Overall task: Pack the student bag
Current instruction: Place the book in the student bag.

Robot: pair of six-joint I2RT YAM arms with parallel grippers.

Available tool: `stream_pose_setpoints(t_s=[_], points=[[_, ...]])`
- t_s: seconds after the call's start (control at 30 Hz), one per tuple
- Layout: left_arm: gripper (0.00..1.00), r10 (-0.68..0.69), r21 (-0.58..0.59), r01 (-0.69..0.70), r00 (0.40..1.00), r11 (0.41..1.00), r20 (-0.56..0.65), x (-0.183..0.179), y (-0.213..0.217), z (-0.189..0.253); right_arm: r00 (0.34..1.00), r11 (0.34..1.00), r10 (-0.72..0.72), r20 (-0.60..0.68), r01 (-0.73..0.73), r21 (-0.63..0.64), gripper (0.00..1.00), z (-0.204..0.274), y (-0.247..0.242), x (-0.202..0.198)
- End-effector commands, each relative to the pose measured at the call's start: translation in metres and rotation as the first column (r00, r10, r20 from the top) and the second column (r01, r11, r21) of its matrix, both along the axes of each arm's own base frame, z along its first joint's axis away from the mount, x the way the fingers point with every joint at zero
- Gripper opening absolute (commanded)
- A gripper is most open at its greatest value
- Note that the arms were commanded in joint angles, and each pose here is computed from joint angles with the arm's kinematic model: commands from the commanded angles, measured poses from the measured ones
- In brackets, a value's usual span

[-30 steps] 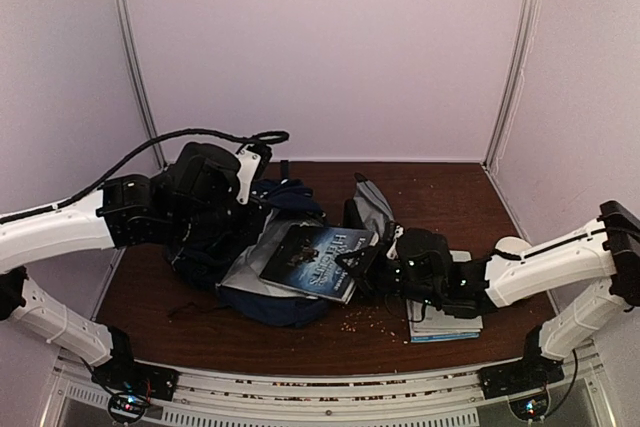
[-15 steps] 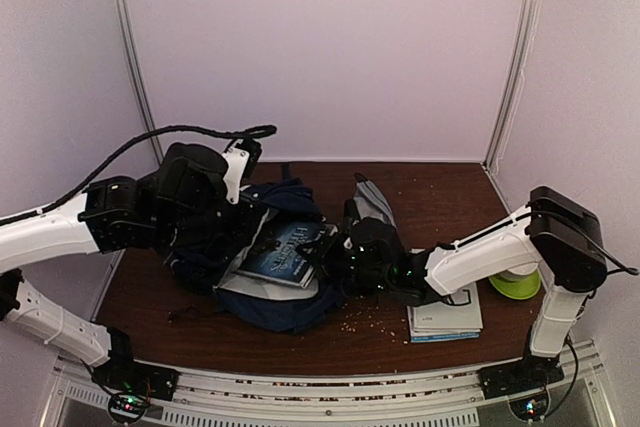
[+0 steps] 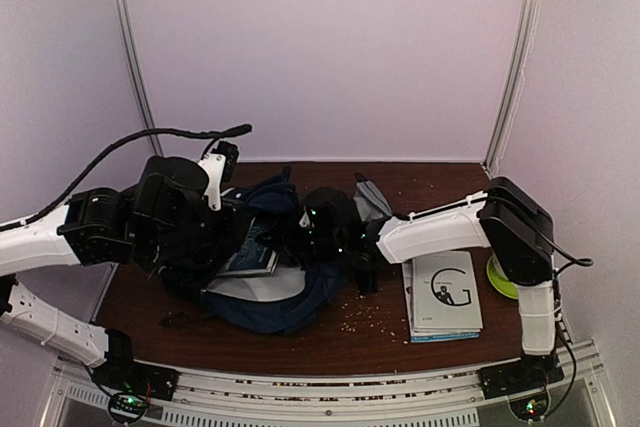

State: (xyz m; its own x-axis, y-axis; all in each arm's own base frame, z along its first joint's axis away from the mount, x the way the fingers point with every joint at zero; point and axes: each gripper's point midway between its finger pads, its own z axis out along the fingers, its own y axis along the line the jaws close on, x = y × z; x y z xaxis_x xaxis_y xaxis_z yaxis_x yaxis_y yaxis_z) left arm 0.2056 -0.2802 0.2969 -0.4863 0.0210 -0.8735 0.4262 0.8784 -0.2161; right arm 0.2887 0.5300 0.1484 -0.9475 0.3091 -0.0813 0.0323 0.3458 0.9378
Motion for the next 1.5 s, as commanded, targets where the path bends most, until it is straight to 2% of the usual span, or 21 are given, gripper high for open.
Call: stream_pose_setpoints(t_s=[0.0,0.23,0.43,0.7,0.9,1.13,1.4,1.47], points=[[0.00,0.008,-0.196,-0.002,0.999,0.981,0.034,-0.001,-0.025,0.038,0.976,0.983,0.142,0.164,-0.159,0.095,0.00,0.071,0.021,0.002],[0.00,0.049,-0.206,-0.043,0.999,0.978,0.023,0.009,-0.041,0.032,0.963,0.977,0.202,0.176,-0.212,0.038,0.00,0.063,0.026,0.016],[0.00,0.155,-0.201,-0.141,0.986,0.969,0.053,0.030,-0.033,0.039,0.986,0.990,0.070,0.154,-0.087,0.111,0.00,0.055,0.003,0.019],[0.00,0.127,-0.278,-0.113,0.991,0.954,0.033,0.049,-0.038,0.057,0.989,0.992,-0.023,0.145,0.004,0.127,0.00,0.036,-0.001,0.032],[0.00,0.128,-0.321,-0.110,0.991,0.941,0.036,0.051,-0.041,0.069,0.978,0.977,-0.135,0.161,0.104,0.187,0.00,0.045,0.001,0.041],[0.00,0.067,-0.382,-0.064,0.998,0.922,-0.006,0.046,-0.057,0.065,0.979,0.975,-0.152,0.137,0.126,0.181,0.00,0.039,0.025,0.046],[0.00,0.028,-0.415,-0.046,0.998,0.908,-0.050,0.040,-0.062,0.052,0.987,0.990,-0.087,0.133,0.070,0.126,0.00,0.024,0.057,0.040],[0.00,0.036,-0.415,-0.052,0.998,0.908,-0.047,0.039,-0.057,0.052,0.988,0.991,-0.057,0.141,0.038,0.131,0.17,0.024,0.059,0.035]])
